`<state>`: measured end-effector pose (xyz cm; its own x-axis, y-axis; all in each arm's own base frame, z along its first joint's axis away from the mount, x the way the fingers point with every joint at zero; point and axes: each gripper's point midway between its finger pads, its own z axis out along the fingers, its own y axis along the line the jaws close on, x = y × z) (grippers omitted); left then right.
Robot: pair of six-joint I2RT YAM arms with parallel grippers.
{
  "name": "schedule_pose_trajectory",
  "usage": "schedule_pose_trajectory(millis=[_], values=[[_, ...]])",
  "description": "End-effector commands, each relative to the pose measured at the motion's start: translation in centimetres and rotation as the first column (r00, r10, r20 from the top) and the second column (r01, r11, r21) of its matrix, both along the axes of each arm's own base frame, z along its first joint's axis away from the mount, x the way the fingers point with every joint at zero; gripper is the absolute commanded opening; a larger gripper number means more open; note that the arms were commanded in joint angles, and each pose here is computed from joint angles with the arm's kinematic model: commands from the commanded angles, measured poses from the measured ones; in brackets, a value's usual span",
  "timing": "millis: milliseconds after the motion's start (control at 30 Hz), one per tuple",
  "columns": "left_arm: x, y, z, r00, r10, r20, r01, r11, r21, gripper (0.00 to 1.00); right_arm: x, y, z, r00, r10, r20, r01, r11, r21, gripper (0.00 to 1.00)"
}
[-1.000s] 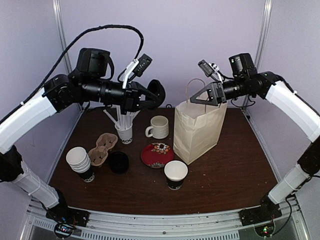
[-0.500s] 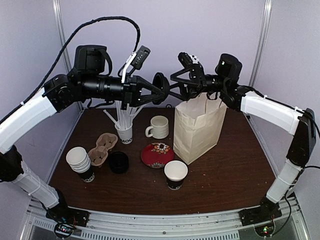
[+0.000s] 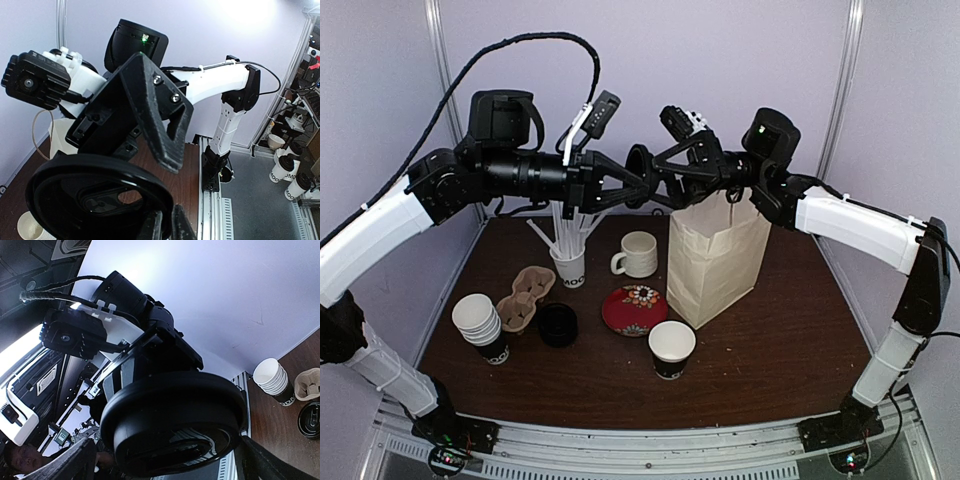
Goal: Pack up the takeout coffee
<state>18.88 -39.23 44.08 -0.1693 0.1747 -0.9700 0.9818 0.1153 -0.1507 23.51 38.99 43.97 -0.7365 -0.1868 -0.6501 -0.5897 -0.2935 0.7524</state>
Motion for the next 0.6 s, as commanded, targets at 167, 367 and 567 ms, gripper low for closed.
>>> schedule_pose_trajectory(millis=[167, 367, 567], values=[[0.1, -0.2, 1.4, 0.999, -0.008, 0.043, 0.010, 0.998, -0.057, 0.03, -1.4, -0.2, 0.7, 0.999, 0.031, 0.040, -0.032, 0.999, 0.022, 0.86], [0.2, -0.4, 1.0, 0.999, -0.008, 0.036, 0.010, 0.999, -0.050, 0.05, -1.6, -0.4, 0.8, 0.998, 0.034, 0.048, -0.035, 0.999, 0.029, 0.73], [0.5, 0.0, 0.1, 0.999, 0.017, 0.030, -0.016, 1.000, -0.012, 0.35, -1.2, -0.2, 0.5, 0.996, 0.024, 0.082, -0.025, 1.000, 0.008, 0.66]])
